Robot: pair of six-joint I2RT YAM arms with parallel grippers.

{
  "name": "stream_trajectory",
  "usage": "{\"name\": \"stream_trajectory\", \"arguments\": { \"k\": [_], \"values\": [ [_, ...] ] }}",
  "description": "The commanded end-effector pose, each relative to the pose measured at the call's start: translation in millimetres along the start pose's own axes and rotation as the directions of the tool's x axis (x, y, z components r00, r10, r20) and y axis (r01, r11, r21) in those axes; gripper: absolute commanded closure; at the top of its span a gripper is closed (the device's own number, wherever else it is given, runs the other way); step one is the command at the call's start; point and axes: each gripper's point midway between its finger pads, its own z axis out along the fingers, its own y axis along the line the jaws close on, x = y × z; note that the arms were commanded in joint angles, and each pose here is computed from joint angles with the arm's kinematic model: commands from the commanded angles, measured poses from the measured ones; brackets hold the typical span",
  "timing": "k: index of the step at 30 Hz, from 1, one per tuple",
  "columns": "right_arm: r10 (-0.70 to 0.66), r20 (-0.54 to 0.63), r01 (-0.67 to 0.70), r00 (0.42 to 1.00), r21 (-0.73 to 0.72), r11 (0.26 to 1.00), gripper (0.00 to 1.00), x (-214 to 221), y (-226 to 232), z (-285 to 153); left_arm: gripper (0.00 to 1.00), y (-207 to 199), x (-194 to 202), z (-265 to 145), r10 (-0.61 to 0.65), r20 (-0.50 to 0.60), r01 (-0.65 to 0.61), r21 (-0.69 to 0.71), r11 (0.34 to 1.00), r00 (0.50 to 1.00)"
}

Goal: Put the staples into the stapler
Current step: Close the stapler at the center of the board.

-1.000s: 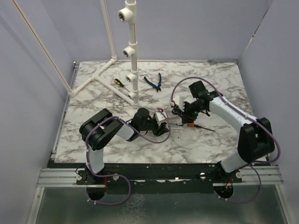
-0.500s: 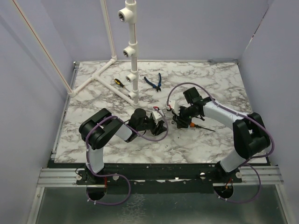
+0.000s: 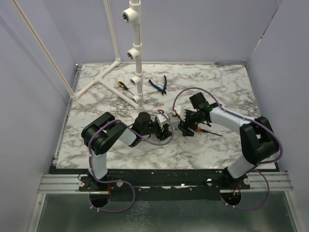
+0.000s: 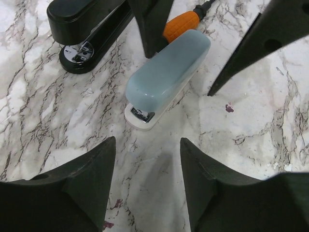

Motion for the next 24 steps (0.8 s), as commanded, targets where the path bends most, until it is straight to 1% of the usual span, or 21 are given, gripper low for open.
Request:
{"name": "stream_trajectory", "arguments": {
  "k": [1, 4, 7, 11, 14, 16, 18, 22, 24],
  "values": [
    [-0.003, -0.015, 0.003, 1.000, -0.021, 1.000, 0.31, 11.5, 7.6, 9.0, 0.40, 4.3, -18.0, -6.4, -0.019, 0.051, 0.019, -0.002, 1.000, 0.998],
    [-0.003, -0.016, 0.002, 1.000, -0.033, 0.999, 0.33, 13.5, 7.4, 14.5, 0.35, 4.0, -23.8, -9.3, -0.037, 0.064, 0.036, 0.006, 0.999, 0.997],
    [-0.004, -0.005, 0.004, 1.000, -0.053, 0.999, 0.40, 11.3, 8.0, 18.3, 0.32, 3.1, -26.8, -12.2, -0.060, 0.071, 0.059, 0.014, 0.998, 0.996],
    [-0.002, 0.008, 0.003, 1.000, -0.077, 0.997, 0.56, 8.2, 7.9, 23.0, 0.32, 4.8, -31.6, -13.8, -0.113, 0.081, 0.111, 0.022, 0.994, 0.990],
    [0.007, 0.006, -0.007, 1.000, -0.091, 0.996, 0.71, 8.9, 8.5, 26.6, 0.30, 10.6, -35.9, -13.1, -0.217, 0.080, 0.214, 0.042, 0.976, 0.973],
    [0.008, 0.016, -0.007, 1.000, -0.087, 0.996, 0.72, 8.0, 8.7, 26.9, 0.22, 9.4, -38.0, -12.2, -0.311, 0.061, 0.305, 0.088, 0.948, 0.948],
    [0.007, 0.031, -0.005, 1.000, -0.075, 0.997, 0.73, 6.7, 9.5, 25.6, 0.17, 3.6, -39.9, -13.1, -0.398, 0.033, 0.390, 0.138, 0.910, 0.917],
    [-0.022, 0.060, 0.024, 0.998, -0.032, 0.999, 0.74, 7.4, 10.4, 22.3, 0.14, -9.5, -47.9, -13.1, -0.521, -0.027, 0.513, 0.216, 0.831, 0.853],
    [-0.056, 0.075, 0.055, 0.996, 0.006, 0.998, 0.74, 6.9, 8.9, 17.9, 0.14, -10.9, -48.1, -11.8, -0.576, -0.054, 0.572, 0.224, 0.789, 0.816]
  ]
}}
